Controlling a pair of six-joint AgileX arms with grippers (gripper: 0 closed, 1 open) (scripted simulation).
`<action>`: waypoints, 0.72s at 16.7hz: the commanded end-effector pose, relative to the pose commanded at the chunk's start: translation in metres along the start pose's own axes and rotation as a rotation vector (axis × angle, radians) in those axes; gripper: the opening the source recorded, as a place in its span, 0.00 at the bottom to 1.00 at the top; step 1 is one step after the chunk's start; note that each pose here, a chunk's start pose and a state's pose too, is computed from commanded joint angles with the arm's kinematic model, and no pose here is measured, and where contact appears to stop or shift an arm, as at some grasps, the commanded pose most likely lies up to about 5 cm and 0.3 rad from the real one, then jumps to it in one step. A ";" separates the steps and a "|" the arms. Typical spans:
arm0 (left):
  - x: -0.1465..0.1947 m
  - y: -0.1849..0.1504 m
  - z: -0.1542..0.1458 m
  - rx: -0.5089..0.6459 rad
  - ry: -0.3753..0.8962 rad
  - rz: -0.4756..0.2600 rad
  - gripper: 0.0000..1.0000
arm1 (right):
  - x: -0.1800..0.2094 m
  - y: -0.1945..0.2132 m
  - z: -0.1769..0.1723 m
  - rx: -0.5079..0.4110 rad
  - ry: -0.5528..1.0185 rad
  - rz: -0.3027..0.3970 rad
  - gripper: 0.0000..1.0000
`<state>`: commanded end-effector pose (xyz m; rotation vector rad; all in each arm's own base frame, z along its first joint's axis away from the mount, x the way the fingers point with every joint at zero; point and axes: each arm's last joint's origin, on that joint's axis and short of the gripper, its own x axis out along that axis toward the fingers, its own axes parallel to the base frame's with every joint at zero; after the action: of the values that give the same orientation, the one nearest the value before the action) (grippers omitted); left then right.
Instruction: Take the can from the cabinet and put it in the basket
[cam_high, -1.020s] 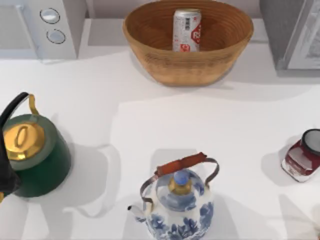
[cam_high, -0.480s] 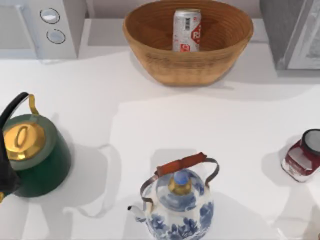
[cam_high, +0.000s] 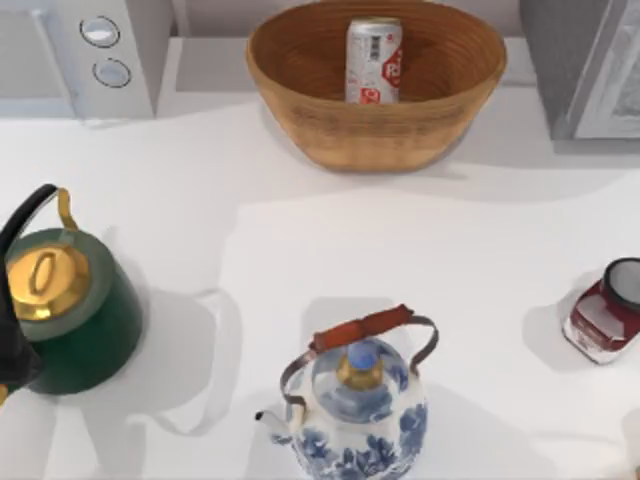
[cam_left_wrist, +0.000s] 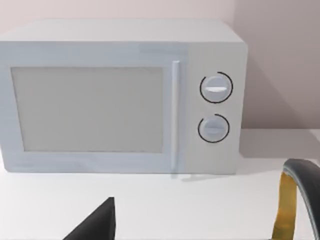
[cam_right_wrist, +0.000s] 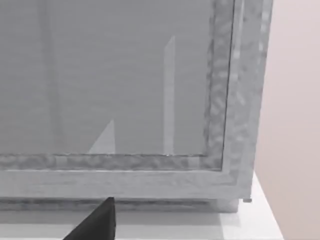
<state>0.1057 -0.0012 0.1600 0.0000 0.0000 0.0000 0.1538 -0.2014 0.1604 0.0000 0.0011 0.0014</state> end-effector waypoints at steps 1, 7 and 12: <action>0.000 0.000 0.000 0.000 0.000 0.000 1.00 | 0.000 0.000 0.000 0.000 0.000 0.000 1.00; 0.000 0.000 0.000 0.000 0.000 0.000 1.00 | 0.003 -0.005 0.005 0.002 0.001 -0.002 1.00; 0.000 0.000 0.000 0.000 0.000 0.000 1.00 | 0.020 -0.044 0.050 0.000 0.000 -0.007 1.00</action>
<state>0.1057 -0.0012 0.1600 0.0000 0.0000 0.0000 0.1737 -0.2458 0.2101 0.0003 0.0010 -0.0060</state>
